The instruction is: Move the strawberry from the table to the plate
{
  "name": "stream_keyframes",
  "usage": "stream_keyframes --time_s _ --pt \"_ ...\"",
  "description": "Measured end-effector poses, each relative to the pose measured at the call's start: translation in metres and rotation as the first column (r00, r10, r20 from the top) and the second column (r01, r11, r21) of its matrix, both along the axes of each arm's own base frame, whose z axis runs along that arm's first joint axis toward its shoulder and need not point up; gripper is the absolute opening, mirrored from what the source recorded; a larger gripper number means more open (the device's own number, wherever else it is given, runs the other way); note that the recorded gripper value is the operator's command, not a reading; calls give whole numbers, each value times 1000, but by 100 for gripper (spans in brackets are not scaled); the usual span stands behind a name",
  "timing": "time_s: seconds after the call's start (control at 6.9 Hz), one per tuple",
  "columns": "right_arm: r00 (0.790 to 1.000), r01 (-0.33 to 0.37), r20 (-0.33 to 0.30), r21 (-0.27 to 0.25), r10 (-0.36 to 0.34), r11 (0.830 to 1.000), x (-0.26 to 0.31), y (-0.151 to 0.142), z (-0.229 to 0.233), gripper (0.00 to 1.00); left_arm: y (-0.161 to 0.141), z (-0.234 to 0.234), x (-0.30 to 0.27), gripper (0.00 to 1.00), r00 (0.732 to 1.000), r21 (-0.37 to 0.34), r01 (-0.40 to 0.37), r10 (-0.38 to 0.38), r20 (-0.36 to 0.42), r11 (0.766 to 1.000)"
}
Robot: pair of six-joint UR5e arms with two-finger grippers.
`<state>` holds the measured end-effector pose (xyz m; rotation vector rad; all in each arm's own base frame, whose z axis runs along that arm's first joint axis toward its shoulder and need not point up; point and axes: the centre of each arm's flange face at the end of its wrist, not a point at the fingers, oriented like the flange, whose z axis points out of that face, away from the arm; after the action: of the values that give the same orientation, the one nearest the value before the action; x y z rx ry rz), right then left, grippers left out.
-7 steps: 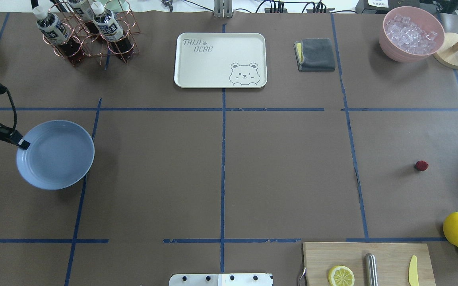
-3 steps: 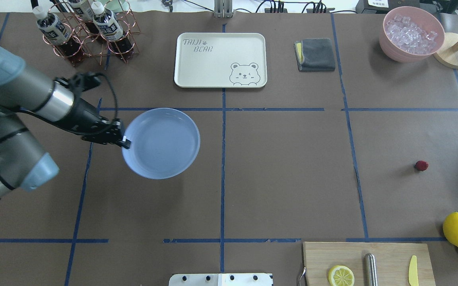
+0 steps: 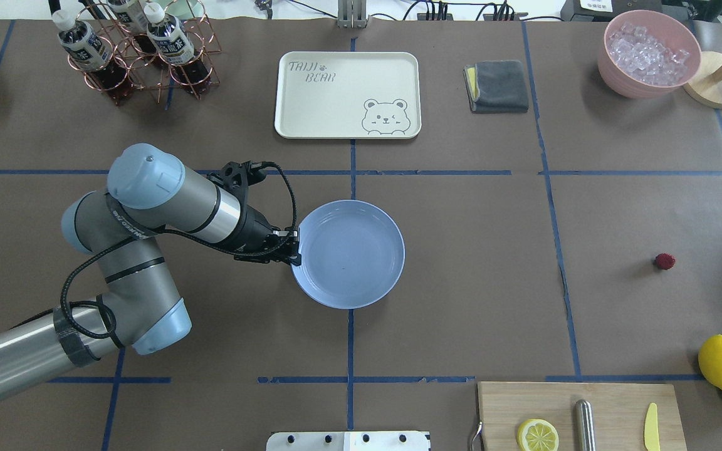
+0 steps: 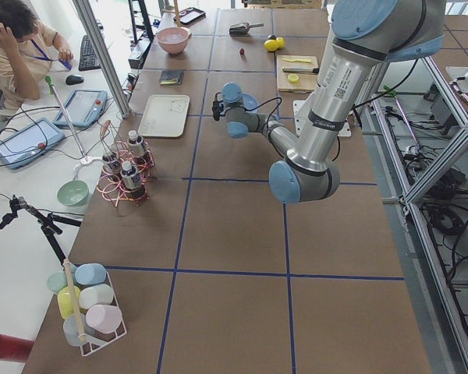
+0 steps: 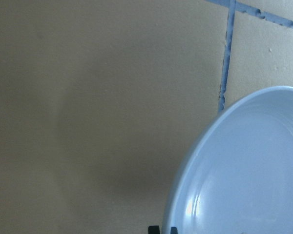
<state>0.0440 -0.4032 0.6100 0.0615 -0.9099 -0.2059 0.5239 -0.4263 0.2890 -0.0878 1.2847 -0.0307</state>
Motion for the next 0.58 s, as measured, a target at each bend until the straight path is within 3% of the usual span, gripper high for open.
stream_keyframes --time_s 0.58 --pt "1000 16 11 40 -17 999 -7 -2 -21 100 -2 10 23 0 999 -2 23 -23 32 1000"
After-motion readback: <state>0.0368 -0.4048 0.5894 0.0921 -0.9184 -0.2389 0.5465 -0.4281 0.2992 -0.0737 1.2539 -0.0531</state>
